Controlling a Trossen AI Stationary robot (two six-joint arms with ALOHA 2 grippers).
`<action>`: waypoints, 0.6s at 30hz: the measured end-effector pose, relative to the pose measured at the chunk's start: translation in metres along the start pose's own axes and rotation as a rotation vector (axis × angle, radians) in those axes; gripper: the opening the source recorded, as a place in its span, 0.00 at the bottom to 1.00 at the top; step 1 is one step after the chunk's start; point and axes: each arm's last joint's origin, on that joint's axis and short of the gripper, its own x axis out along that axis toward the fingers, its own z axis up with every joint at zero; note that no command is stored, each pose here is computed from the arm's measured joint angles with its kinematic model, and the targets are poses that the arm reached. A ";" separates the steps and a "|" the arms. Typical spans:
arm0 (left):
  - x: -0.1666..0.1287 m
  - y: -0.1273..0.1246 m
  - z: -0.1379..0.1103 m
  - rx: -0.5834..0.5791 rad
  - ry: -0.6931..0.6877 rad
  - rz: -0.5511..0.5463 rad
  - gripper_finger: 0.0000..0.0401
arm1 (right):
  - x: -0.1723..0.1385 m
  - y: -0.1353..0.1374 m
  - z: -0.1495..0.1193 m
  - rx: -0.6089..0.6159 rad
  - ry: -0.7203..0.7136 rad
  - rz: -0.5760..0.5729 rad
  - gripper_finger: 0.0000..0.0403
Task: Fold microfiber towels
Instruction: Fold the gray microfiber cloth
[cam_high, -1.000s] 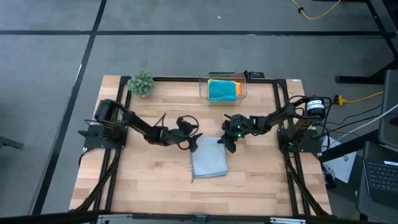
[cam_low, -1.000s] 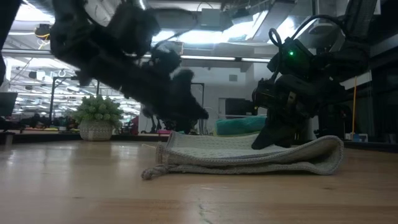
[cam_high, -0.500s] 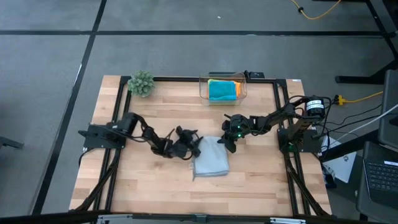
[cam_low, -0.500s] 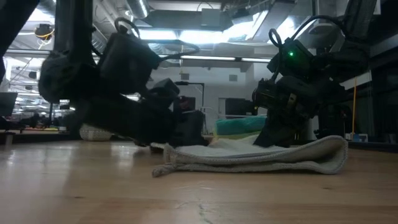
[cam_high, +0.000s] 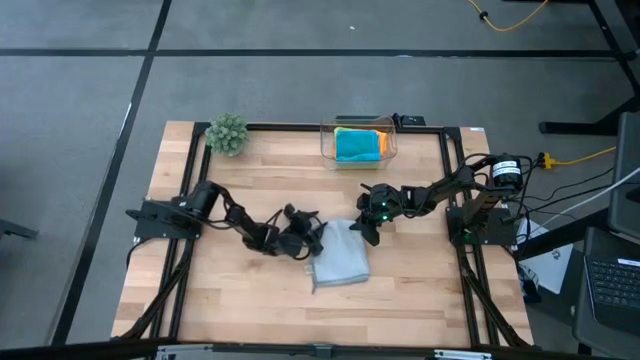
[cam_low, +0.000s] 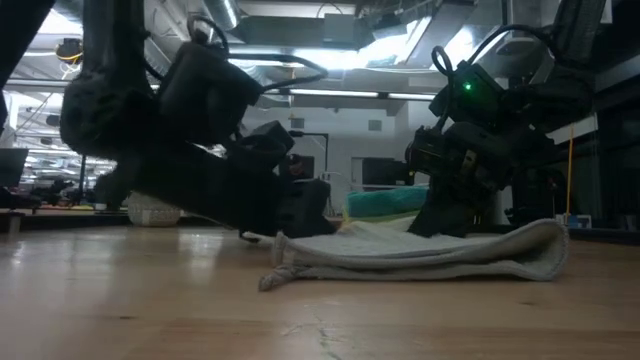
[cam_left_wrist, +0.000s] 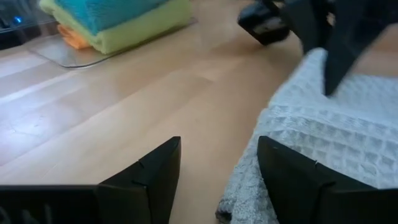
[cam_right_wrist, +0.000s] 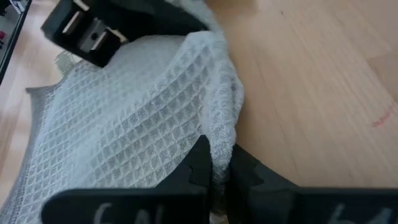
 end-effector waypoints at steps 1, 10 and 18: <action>-0.002 -0.001 -0.001 0.010 0.011 0.000 0.51 | 0.000 0.000 0.000 0.000 0.000 0.000 0.05; -0.021 0.002 0.025 0.218 -0.009 0.138 0.51 | 0.000 0.000 0.000 0.008 0.003 0.000 0.05; -0.047 0.005 0.087 0.253 -0.086 0.130 0.51 | 0.000 0.000 0.000 0.006 0.007 0.002 0.05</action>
